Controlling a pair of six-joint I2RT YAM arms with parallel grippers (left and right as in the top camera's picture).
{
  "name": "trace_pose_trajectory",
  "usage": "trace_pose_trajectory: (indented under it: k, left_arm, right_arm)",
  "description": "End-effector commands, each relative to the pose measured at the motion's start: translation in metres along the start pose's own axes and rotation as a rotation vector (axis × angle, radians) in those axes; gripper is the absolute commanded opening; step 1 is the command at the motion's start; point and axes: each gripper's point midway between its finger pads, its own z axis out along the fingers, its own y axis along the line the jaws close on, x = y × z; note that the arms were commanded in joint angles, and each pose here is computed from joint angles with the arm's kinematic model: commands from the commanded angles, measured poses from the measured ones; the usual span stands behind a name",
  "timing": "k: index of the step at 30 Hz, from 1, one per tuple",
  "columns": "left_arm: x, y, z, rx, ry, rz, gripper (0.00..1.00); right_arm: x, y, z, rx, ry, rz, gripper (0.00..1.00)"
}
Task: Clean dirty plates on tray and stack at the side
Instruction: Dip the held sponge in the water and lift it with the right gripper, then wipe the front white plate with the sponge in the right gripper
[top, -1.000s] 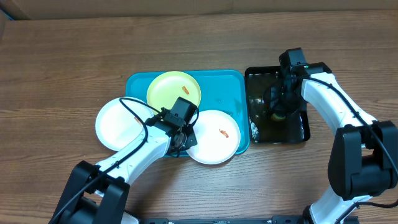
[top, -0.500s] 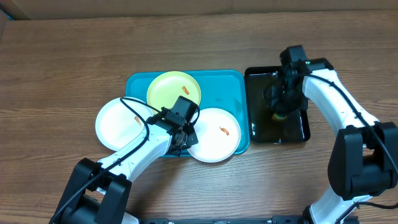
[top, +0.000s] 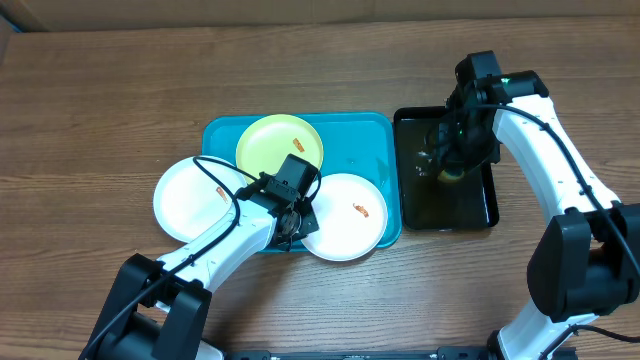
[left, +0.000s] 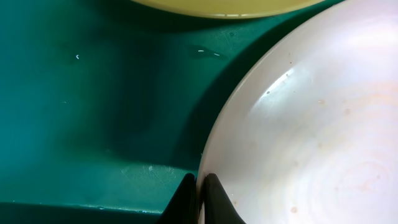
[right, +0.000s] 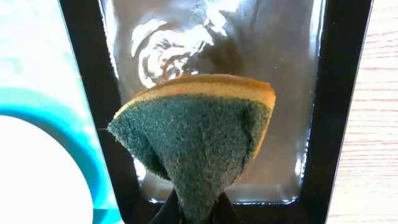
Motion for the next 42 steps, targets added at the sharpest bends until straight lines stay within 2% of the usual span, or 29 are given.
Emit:
trace_pose_trajectory:
  k: [1, 5, 24, 30, 37, 39, 42]
  left_arm:
    - [0.012, 0.014, 0.014, -0.062, 0.040, 0.000, 0.04]
    - [0.012, 0.014, 0.014, -0.062, 0.040, -0.001, 0.04]
    - [0.010, 0.013, 0.015, -0.059, 0.032, -0.001, 0.04]
    - [0.009, 0.012, 0.015, -0.057, 0.030, -0.001, 0.04]
    - [0.010, 0.011, 0.015, -0.050, 0.035, -0.001, 0.04]
    - [0.010, 0.011, 0.015, -0.050, 0.035, -0.001, 0.04]
    - [0.011, 0.011, 0.015, -0.051, 0.036, 0.000, 0.04]
  right_arm:
    - [-0.005, 0.014, -0.014, -0.066, -0.039, -0.002, 0.04]
    - [0.001, 0.040, -0.018, -0.222, -0.014, -0.061, 0.04]
    - [0.006, 0.038, -0.018, -0.212, 0.008, -0.064, 0.04]
    - [0.021, 0.087, -0.029, -0.433, 0.029, -0.251, 0.04]
    - [0.043, 0.132, -0.021, -0.395, 0.046, -0.409, 0.04]
    - [0.047, 0.138, -0.015, -0.334, 0.039, -0.445, 0.04]
    - [0.044, 0.133, -0.003, -0.202, 0.011, -0.387, 0.04]
